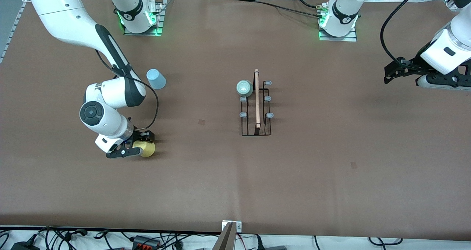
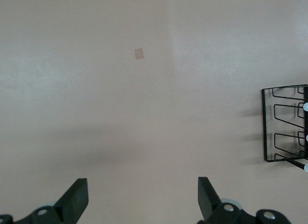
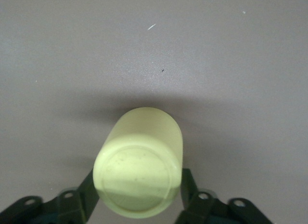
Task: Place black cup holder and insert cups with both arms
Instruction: 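Lift the yellow cup and carry it toward the holder with the right gripper, then lower the yellow cup onto a holder peg and open the right gripper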
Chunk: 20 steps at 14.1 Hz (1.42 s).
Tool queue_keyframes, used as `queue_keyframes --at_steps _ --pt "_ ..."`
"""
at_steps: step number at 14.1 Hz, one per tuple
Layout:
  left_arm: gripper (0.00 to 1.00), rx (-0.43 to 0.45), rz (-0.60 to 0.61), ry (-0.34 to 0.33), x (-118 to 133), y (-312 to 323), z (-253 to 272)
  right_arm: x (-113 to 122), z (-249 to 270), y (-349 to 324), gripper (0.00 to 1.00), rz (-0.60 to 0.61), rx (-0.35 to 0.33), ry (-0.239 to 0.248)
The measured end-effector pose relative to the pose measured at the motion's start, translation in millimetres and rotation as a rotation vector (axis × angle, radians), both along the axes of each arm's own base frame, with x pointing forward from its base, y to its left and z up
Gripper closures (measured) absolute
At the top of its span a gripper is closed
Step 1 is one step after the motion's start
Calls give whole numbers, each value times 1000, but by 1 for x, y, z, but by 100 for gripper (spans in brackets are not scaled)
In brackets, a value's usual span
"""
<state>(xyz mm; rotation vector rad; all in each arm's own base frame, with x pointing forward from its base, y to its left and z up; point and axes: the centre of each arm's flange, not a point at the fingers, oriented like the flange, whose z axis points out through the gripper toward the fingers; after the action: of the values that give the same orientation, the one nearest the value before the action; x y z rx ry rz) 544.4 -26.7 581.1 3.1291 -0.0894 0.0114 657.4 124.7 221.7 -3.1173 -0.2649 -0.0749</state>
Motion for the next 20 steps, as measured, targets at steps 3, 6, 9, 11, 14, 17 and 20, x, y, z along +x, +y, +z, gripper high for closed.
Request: queue_keyframes --at_steps 3,6,9,11,14,17,20 --pt "0 0 0 0 0 0 0 2 1 -7 35 6 -6 -5" --pt "0 0 0 0 0 0 0 4 7 -7 35 8 -4 -19" --pt "0 0 0 0 0 0 0 7 66 17 35 14 -4 -50" --pt "0 0 0 0 0 0 0 -6 138 58 35 -32 4 -65" --pt "0 0 0 0 0 0 0 -46 212 144 35 -152 84 -83" --pt "0 0 0 0 0 0 0 -97 219 250 35 -248 129 -67" --pt "0 0 0 0 0 0 0 -133 192 324 35 -276 111 -57"
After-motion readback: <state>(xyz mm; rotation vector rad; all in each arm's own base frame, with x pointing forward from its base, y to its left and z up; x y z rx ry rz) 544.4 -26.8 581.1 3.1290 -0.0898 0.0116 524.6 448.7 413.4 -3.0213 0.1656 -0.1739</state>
